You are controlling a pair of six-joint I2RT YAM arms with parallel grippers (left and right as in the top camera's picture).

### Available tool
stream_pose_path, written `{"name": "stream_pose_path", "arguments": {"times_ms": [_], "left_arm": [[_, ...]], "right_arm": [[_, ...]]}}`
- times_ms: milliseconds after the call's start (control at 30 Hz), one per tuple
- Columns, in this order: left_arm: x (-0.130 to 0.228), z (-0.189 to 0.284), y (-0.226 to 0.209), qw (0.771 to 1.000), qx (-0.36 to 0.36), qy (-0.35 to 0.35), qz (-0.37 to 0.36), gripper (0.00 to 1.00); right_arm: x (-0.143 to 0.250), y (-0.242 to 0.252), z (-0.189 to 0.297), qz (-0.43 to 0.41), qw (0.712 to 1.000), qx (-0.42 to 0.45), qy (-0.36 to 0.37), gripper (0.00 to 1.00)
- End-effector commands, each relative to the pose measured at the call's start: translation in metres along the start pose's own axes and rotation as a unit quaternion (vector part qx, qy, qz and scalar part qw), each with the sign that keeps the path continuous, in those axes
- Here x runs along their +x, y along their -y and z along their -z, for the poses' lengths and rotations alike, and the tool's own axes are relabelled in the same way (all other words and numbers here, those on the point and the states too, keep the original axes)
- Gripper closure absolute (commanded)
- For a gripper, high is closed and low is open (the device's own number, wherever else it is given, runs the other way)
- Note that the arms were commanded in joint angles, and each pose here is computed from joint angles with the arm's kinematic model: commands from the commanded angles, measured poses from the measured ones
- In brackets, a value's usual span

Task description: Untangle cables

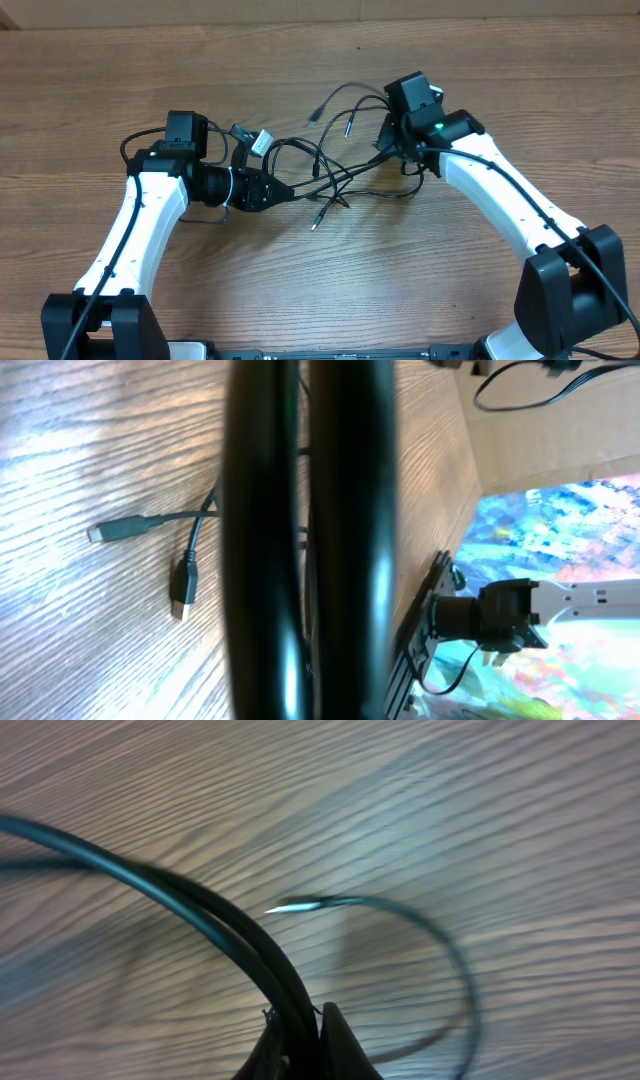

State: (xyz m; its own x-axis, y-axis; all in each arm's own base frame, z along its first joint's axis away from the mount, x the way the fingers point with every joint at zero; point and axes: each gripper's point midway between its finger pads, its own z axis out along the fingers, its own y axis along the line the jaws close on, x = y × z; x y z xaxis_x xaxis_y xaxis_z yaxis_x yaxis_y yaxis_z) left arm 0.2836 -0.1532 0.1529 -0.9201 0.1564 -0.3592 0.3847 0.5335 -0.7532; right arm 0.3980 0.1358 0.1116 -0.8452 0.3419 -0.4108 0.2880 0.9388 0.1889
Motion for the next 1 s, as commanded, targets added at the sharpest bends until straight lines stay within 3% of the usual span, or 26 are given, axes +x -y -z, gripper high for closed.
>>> {"name": "stream_pose_path", "arguments": {"times_ms": [0, 267, 500, 733, 833, 933, 967], "left_arm": [[0.002, 0.004, -0.010, 1.000, -0.023, -0.002, -0.006, 0.96], [0.002, 0.004, -0.010, 1.000, -0.023, -0.002, -0.006, 0.96], [-0.008, 0.004, -0.010, 1.000, -0.019, 0.016, 0.009, 0.96], [-0.033, 0.006, -0.014, 0.997, -0.025, 0.059, 0.048, 0.95], [-0.040, 0.007, -0.016, 0.995, -0.030, 0.072, 0.066, 0.83], [-0.040, 0.007, -0.019, 0.994, -0.037, 0.073, 0.071, 0.53], [-0.039, 0.007, -0.021, 0.994, -0.044, 0.072, 0.075, 0.49]], "right_arm": [[-0.026, 0.042, 0.005, -0.049, 0.998, 0.038, 0.022, 0.89], [-0.020, 0.055, 0.003, -0.096, 0.995, 0.028, -0.016, 0.67], [0.007, 0.036, 0.010, -0.040, 0.995, -0.033, -0.089, 0.66], [0.053, 0.005, 0.061, 0.024, 0.969, -0.157, -0.190, 0.65], [0.078, 0.000, 0.076, 0.034, 0.959, -0.161, -0.233, 0.65], [0.100, -0.005, 0.082, 0.055, 0.952, -0.152, -0.261, 0.65], [0.106, -0.009, 0.083, 0.065, 0.950, -0.153, -0.265, 0.65]]}}
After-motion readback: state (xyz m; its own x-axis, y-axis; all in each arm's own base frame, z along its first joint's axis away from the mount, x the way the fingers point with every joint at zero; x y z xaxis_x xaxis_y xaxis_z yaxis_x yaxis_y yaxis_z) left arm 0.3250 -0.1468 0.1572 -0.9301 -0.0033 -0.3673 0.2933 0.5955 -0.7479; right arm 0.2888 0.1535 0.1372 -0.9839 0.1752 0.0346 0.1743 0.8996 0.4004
